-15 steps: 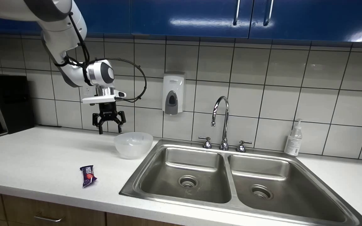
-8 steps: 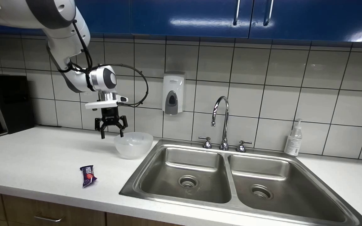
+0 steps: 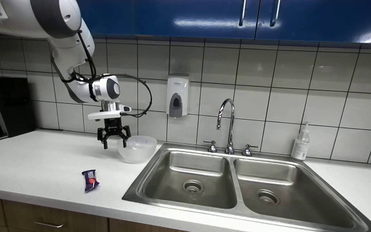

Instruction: Put the bowl inside the sink

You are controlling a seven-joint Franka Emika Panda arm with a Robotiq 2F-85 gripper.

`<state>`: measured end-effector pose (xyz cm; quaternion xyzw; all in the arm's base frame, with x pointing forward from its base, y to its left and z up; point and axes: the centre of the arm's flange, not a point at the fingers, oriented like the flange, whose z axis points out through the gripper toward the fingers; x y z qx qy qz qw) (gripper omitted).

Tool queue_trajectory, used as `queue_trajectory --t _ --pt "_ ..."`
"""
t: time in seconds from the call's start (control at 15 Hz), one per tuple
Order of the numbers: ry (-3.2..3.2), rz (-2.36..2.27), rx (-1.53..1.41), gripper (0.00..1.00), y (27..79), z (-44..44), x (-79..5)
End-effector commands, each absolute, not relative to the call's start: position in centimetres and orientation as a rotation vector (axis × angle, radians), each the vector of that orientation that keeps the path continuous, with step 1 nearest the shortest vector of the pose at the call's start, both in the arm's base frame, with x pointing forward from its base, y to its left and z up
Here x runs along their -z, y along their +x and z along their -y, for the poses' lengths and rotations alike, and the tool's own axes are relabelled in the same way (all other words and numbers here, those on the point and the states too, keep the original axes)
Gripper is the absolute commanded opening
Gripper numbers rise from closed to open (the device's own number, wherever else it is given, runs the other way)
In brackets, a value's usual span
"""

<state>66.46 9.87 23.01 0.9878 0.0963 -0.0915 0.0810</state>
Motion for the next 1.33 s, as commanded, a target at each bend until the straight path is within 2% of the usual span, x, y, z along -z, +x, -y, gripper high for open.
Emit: queue_trajectory --t 0.0,1.27 --pt "2.958 -0.281 0.253 1.00 66.6 -10.2 -21.8" --pt "2.968 -0.312 0.220 1.00 66.9 -10.3 -21.3"
